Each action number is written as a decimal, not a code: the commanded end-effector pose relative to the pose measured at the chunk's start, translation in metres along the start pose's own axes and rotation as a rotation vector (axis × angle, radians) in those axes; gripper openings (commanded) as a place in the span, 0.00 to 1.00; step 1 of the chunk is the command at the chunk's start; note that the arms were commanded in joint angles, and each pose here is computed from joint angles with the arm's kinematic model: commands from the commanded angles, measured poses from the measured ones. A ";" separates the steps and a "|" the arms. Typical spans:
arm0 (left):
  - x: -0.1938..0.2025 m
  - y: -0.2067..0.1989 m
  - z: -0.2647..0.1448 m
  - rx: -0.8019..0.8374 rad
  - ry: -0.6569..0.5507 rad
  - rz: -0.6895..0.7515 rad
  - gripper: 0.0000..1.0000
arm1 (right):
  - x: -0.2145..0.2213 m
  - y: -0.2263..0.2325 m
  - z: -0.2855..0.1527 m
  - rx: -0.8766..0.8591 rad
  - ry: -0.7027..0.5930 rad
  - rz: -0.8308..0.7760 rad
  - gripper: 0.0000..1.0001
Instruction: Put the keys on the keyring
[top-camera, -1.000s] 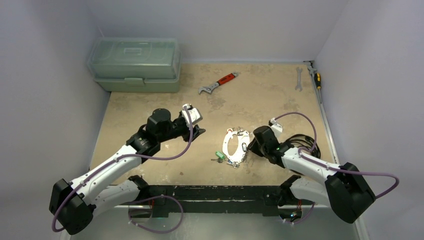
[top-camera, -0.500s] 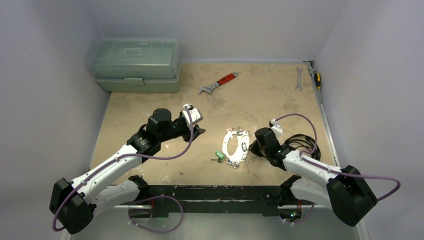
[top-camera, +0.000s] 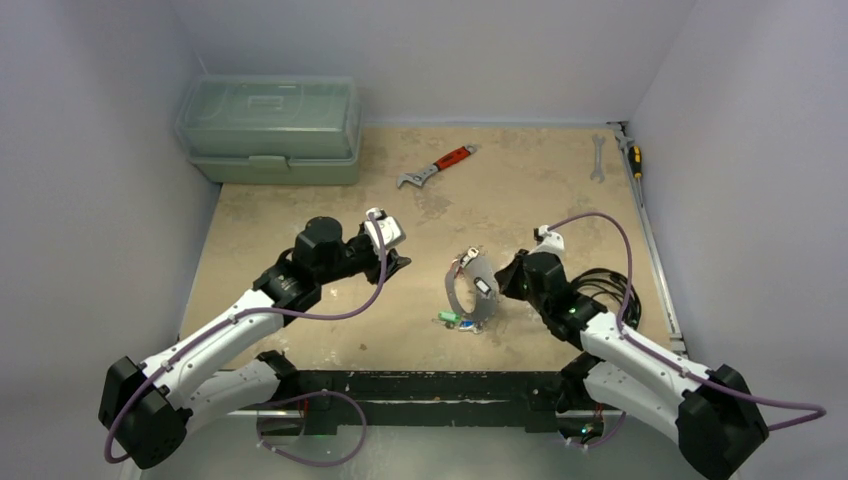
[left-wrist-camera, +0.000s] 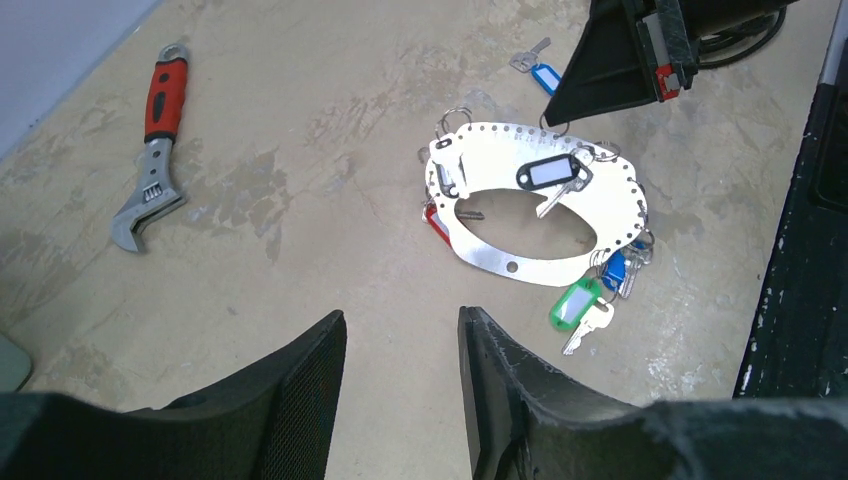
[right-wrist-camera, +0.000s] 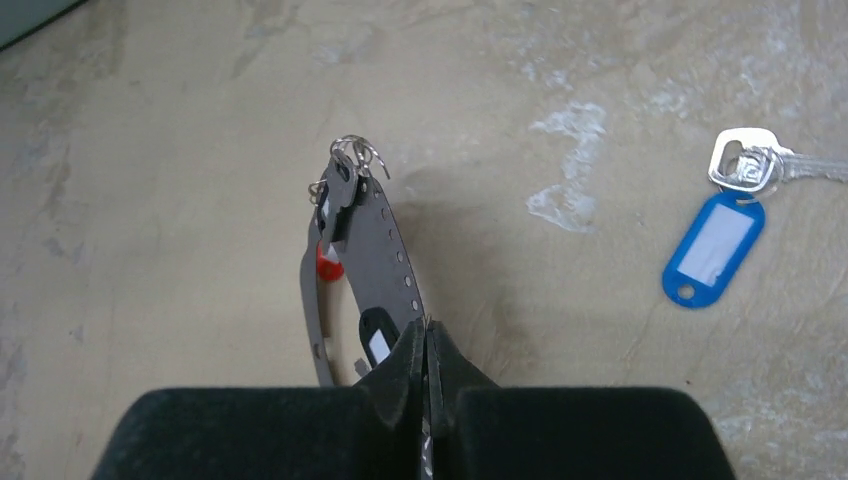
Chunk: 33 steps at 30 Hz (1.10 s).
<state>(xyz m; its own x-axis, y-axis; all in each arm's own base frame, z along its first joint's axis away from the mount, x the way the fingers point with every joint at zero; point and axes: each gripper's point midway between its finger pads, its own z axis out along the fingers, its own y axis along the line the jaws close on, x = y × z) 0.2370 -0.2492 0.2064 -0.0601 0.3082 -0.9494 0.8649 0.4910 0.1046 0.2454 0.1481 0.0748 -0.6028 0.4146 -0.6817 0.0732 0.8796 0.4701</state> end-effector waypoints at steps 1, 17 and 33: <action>-0.031 -0.002 -0.006 0.017 -0.087 0.022 0.44 | -0.045 0.046 -0.011 -0.188 -0.136 -0.145 0.00; -0.064 -0.035 -0.022 0.187 -0.227 0.072 0.43 | -0.090 0.139 -0.066 -0.617 -0.285 -0.404 0.00; -0.087 -0.065 -0.042 0.365 -0.367 0.084 0.45 | -0.064 0.209 -0.161 -1.227 -0.271 -0.540 0.00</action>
<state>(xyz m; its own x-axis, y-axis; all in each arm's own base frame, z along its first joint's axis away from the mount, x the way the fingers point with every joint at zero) 0.1795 -0.2706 0.2792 0.1095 0.0683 -0.9916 0.9683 0.2179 0.1219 0.2000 0.2555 0.2437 -0.2770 0.1516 -0.9488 -0.8459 0.4299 0.3157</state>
